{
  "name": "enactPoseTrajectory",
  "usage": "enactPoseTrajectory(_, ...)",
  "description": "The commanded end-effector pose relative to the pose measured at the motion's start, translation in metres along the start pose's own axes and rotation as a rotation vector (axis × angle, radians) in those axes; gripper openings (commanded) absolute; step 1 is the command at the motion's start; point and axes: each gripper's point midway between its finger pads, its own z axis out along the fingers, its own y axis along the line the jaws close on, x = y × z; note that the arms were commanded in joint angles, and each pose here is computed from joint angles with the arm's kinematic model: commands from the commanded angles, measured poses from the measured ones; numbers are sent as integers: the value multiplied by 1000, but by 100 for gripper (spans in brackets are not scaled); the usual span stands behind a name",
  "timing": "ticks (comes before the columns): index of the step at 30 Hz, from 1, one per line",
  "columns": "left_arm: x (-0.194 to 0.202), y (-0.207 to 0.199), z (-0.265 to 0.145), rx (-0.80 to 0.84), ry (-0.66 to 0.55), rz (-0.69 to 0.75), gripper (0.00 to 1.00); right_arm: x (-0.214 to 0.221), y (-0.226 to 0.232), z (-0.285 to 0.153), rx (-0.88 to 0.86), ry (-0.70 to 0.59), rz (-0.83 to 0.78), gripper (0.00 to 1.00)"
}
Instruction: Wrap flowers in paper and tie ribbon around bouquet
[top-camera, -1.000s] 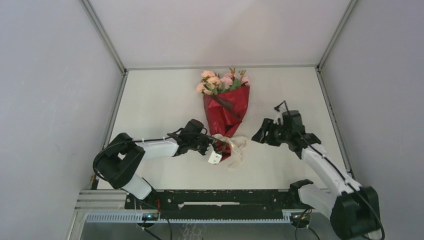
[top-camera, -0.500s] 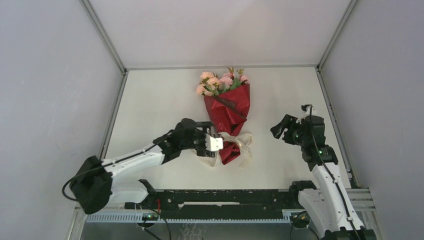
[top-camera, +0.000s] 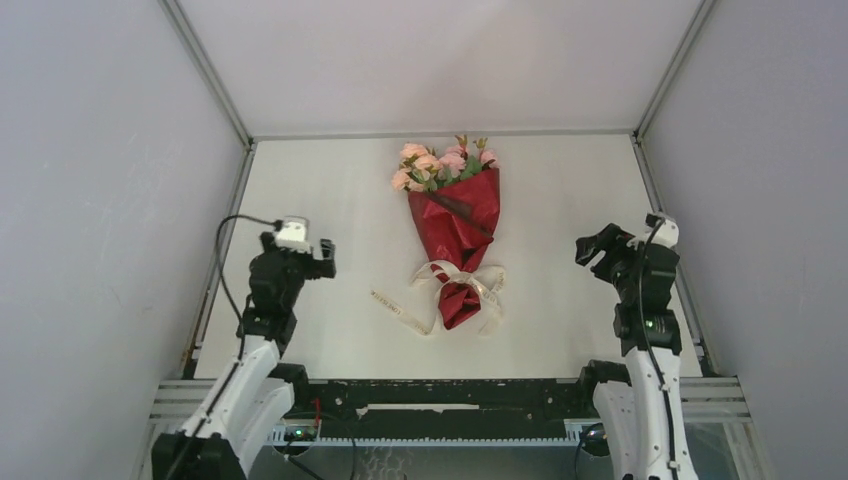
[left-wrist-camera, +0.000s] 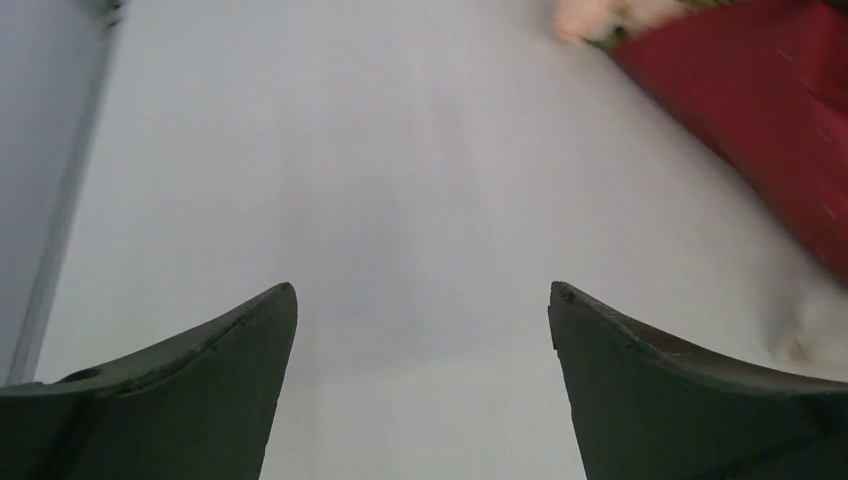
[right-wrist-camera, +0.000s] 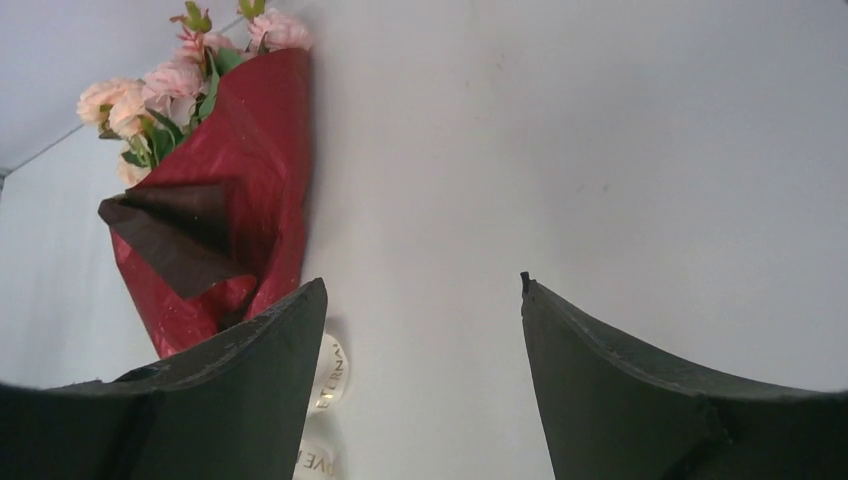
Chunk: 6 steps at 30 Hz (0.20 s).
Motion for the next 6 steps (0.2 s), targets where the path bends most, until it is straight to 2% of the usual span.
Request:
enactPoseTrajectory(1,-20,62,-18,-322,-251,-350,100,-9,-12,-3,45,-100,-24,80)
enactPoseTrajectory(6,-2,90,-33,-452,-267,-300,100,1,-17,-4,13,-174,-58,79)
